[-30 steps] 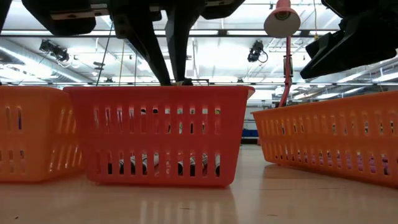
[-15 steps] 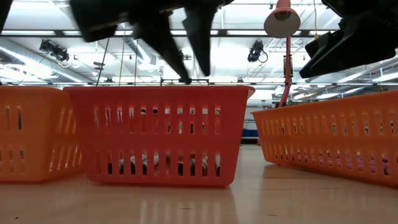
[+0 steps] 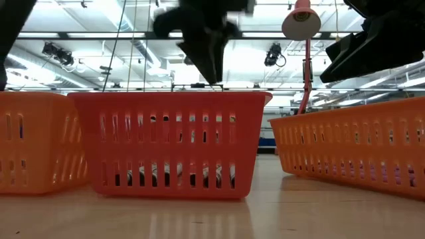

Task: Sort crayons
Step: Put the black crayon into the red bin

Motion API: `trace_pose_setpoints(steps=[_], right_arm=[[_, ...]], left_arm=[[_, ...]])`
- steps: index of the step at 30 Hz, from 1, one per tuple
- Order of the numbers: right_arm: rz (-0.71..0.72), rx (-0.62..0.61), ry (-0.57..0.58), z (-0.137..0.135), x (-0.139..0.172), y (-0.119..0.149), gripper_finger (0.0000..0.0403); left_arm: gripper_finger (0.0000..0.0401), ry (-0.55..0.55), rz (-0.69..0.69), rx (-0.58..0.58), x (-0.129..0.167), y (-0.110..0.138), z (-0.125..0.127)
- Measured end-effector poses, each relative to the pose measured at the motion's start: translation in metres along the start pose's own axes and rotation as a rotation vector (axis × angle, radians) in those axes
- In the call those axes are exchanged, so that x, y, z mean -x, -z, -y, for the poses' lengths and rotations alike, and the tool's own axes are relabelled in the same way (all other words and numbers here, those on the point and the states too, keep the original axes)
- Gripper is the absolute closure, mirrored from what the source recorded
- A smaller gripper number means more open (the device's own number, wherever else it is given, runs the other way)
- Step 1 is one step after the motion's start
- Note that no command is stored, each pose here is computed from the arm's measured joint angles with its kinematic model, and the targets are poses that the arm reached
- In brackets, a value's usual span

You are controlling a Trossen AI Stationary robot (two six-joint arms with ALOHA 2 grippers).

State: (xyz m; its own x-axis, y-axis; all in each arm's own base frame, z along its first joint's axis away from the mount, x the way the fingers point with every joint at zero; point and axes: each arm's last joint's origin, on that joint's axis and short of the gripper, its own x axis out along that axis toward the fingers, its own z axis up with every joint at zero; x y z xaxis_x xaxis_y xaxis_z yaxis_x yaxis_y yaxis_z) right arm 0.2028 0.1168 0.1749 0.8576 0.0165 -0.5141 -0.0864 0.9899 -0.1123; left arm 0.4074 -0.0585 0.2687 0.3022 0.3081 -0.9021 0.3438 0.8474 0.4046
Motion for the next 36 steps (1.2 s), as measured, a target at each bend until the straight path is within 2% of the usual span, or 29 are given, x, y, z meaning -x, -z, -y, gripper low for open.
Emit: trace_pose_setpoints(steps=[3,8,11,14,17,20,23,26,36], right_arm=[[-0.001,0.000,-0.003,0.000,0.000,0.000,0.0300],[-0.001,0.001,-0.003,0.000,0.000,0.000,0.0300],[-0.004,0.003,-0.003,0.000,0.000,0.000,0.0300],[-0.004,0.014,-0.003,0.000,0.000,0.000,0.0300],[-0.005,0.020,-0.003,0.000,0.000,0.000,0.0300],[-0.005,0.021,-0.003,0.000,0.000,0.001,0.0300],[-0.006,0.021,-0.002,0.000,0.000,0.001,0.0300],[-0.007,0.022,-0.002,0.000,0.000,0.001,0.0300],[-0.012,0.014,-0.001,0.000,0.000,0.001,0.0300]], left_arm=[[0.0285,-0.011,-0.035,0.221,-0.019,0.012,-0.029],[0.0285,-0.008,-0.153,0.510,-0.066,0.051,-0.067],[0.0285,0.068,-0.217,0.657,-0.094,0.082,-0.084],[0.0285,0.118,-0.211,0.776,-0.116,0.104,-0.096],[0.0285,0.120,-0.203,0.819,-0.129,0.118,-0.104],[0.0285,0.110,-0.181,0.803,-0.137,0.124,-0.108],[0.0285,0.097,-0.127,0.782,-0.139,0.121,-0.110],[0.0285,0.141,-0.106,0.751,-0.140,0.120,-0.107],[0.0285,0.193,-0.084,0.743,-0.140,0.120,-0.106]])
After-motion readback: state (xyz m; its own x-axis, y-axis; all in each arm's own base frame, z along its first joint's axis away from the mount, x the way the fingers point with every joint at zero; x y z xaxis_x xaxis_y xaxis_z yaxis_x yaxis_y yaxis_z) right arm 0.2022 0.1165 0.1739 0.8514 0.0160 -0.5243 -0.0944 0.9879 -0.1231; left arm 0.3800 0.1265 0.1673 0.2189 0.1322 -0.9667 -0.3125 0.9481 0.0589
